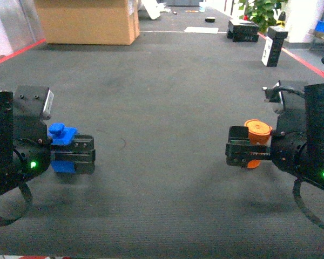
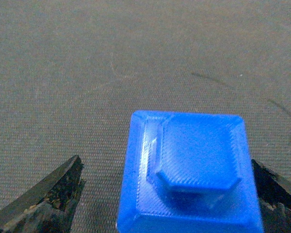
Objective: Sort blue parts and orange caps into right shelf containers
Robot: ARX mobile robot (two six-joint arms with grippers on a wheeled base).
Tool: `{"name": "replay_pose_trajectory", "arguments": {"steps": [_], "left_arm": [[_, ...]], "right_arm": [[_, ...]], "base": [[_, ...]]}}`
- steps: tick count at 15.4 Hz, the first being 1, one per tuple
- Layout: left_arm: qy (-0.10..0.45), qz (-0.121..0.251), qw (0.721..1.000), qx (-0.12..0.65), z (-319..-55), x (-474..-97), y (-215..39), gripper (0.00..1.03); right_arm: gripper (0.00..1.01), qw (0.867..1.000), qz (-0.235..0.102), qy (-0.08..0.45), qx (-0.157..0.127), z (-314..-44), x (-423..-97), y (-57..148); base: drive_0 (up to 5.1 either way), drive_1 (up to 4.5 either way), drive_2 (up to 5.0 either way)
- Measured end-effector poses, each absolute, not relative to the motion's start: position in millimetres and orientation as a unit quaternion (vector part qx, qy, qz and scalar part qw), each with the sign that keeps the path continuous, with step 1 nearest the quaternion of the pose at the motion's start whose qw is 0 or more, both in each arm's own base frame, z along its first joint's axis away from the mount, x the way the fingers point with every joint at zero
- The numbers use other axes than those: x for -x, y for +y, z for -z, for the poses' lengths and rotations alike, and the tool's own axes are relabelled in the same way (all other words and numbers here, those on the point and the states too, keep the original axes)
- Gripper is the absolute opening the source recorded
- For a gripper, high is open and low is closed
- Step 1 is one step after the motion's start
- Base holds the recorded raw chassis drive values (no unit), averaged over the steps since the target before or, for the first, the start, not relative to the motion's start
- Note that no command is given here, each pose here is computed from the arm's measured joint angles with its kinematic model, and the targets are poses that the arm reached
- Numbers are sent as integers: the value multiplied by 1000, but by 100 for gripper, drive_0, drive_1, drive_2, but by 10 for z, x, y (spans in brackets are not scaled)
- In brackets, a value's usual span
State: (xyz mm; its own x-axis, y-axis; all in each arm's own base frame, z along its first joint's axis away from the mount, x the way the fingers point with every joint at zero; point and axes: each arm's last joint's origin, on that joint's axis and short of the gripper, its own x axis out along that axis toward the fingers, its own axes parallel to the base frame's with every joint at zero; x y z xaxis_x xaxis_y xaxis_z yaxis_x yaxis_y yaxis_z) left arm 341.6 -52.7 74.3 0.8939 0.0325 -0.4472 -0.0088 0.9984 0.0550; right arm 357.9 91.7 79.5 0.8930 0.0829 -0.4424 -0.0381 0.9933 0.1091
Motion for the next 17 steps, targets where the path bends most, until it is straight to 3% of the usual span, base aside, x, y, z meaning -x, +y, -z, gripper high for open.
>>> {"name": "replay_pose_trajectory", "arguments": {"steps": [4, 6, 8, 11, 13, 14, 15, 16, 17], "left_arm": [[250, -15, 968, -18, -643, -3440, -525, 98], [248, -18, 969, -16, -648, -3448, -513, 98], [247, -16, 969, -16, -649, -3456, -517, 82], [247, -16, 969, -14, -650, -3457, -517, 73], [247, -17, 969, -11, -651, -3458, -517, 60], [236, -19, 972, -2, -667, -3443, -516, 44], [189, -31, 981, 13, -852, -3304, -490, 44], [89, -33, 995, 31, -1382, -2930, -485, 43], [57, -37, 997, 20, -1633, -2531, -453, 43]], "right_arm": [[98, 970, -26, 235, -54, -746, -3628, 949], [97, 969, -20, 243, -42, -714, -3630, 947], [77, 970, -14, 243, -24, -701, -3630, 940], [68, 970, -13, 242, -19, -703, -3631, 938], [55, 971, -15, 239, -16, -708, -3634, 939], [45, 971, -19, 236, -15, -713, -3595, 931], [45, 979, -21, 203, -24, -894, -3441, 883], [45, 994, 0, 111, -22, -1377, -3079, 680], [45, 997, 25, 64, 17, -1650, -2657, 532]], "base": [[0, 0, 0], [0, 0, 0], [0, 0, 0], [0, 0, 0], [0, 0, 0], [0, 0, 0], [0, 0, 0], [0, 0, 0], [0, 0, 0]]}}
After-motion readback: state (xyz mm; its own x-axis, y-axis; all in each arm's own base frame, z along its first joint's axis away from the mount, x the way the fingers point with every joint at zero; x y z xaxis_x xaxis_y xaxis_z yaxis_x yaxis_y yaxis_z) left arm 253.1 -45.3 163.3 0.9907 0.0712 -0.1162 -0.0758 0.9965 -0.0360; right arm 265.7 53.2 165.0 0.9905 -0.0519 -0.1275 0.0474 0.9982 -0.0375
